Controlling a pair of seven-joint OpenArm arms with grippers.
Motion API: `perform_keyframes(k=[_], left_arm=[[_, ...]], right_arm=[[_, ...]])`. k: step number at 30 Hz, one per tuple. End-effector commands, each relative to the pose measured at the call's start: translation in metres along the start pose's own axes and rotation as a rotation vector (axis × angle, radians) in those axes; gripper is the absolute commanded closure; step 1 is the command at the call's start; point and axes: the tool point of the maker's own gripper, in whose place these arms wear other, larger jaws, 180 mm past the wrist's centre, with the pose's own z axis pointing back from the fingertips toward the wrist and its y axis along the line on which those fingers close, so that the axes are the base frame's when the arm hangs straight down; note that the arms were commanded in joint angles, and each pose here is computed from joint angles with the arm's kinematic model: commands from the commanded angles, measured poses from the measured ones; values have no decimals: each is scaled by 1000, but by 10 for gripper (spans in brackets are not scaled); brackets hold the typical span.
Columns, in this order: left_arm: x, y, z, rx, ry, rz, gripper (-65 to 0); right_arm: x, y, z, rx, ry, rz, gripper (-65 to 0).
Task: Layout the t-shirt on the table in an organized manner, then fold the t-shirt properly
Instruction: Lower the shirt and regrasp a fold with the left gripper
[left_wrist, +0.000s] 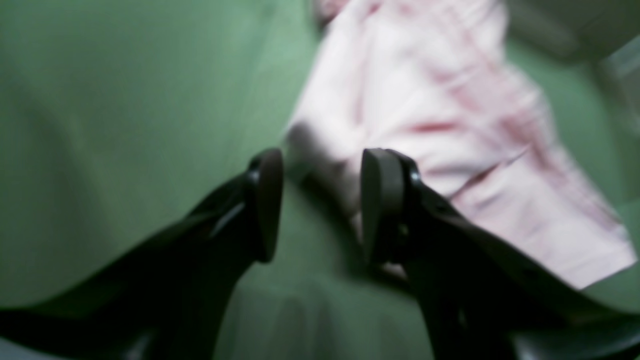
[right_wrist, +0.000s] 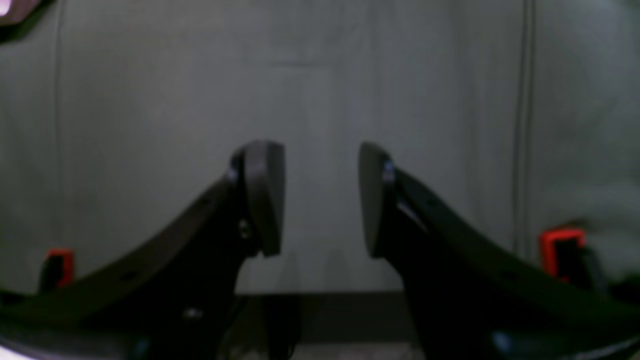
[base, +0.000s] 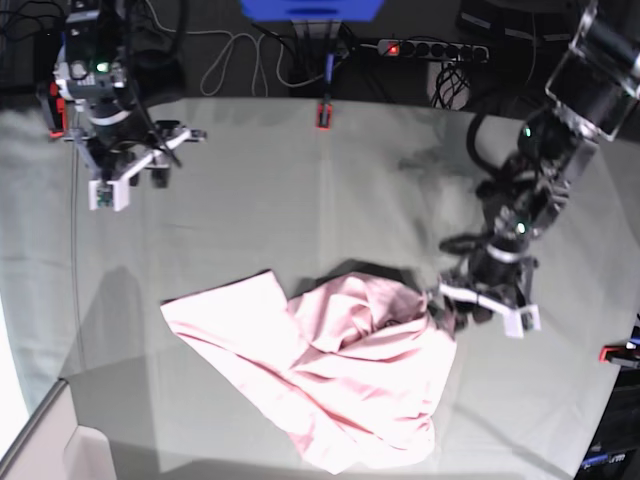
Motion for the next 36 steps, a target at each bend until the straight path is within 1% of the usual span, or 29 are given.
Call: perform_keyframes(k=[1,4,7,9,13,15,18,20,21,22,23,25,26,27,28,29,30,31,34,36], left_arm=[[22,-15,-3,-36,-77,-25,-251],[15,-28,-4,-50,-87,-74,-251],[1,-30,-9,-35,-70,-96,-251],[-12,-31,-14,-19,-46,-92,-251],[-21,-32,-26,6,-29,-90,-251],[-27,-26,-29,25,-13,-95,-251],[-25,-33,-38,27,-14,-82,-249],[-24,-28,-45,47,-7,-89,-246],[-24,-29,-49,51,-6,-90,-238],[-23,-34,-53,49,-6,-84,-208],[-22,-35,-55,53,-6,-80,-160],[-20,-34,-59,63,-6,-79,-14],[-17,-34,-60,63,-10,-80,0],[-17,-34,-60,62,-11,-79,0],[-14,-38,-58,52,-21,-76,-15],[-9,-44,-57,38,-33,-72,0],[-4,-46,-53,25,-47,-73,0],[-1,-42,-46,16,-56,-84,0],[17,-47,-18,-51,-111,-104,0],[26,-36,1,-63,-132,-131,0]], right_arm=[[10,5,2,13,-37,0,-235],[12,9,1,26,-40,5,-235],[12,9,1,26,-40,5,-235],[11,9,1,26,-38,5,-235],[12,9,1,26,-40,5,-235],[12,9,1,26,-40,7,-235],[12,6,1,22,-41,19,-235],[13,6,1,22,-42,18,-235],[13,6,1,22,-44,18,-235],[17,7,0,23,-51,18,-235],[18,7,-1,23,-54,18,-235],[18,7,-1,23,-54,17,-235],[19,7,-2,22,-54,17,-235],[19,7,-2,22,-54,17,-235],[19,7,-2,22,-54,17,-235],[19,7,-2,22,-54,17,-235],[19,7,-2,22,-56,17,-235],[21,7,-3,23,-59,17,-235],[34,7,-5,23,-90,17,-236],[42,5,-6,20,-109,28,-237]])
